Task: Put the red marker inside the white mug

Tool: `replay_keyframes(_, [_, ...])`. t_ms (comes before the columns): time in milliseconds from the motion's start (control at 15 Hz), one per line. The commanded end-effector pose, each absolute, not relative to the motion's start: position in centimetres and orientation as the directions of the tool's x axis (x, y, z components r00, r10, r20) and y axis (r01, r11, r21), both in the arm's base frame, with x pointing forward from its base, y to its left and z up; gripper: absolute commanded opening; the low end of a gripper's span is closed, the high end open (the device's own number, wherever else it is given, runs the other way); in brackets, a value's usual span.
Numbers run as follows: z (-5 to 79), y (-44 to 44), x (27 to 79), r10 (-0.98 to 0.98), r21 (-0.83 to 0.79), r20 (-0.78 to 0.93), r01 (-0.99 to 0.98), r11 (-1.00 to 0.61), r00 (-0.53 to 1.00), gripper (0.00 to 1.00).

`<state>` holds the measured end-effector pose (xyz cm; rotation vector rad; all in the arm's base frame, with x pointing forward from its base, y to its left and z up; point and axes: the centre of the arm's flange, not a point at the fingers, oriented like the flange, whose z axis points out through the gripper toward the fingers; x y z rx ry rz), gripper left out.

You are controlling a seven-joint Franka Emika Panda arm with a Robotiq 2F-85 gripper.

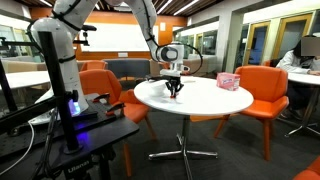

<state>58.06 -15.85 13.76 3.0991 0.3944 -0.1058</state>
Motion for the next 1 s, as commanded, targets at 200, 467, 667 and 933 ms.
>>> replay_keyframes(200, [14.2, -15.2, 58.3, 0.252, 0.034, -0.061, 0.254, -0.967, 0.966, 0.05])
replay_keyframes(467, [17.3, -15.1, 57.8, 0.259, 0.073, -0.122, 0.268, -0.961, 0.958, 0.05])
replay_keyframes(667, [20.3, -14.1, 57.3, 0.299, 0.055, -0.273, 0.325, -0.944, 0.914, 0.05])
replay_keyframes(933, [24.3, -11.4, 56.0, 0.359, 0.043, -0.431, 0.416, -0.908, 0.828, 0.05])
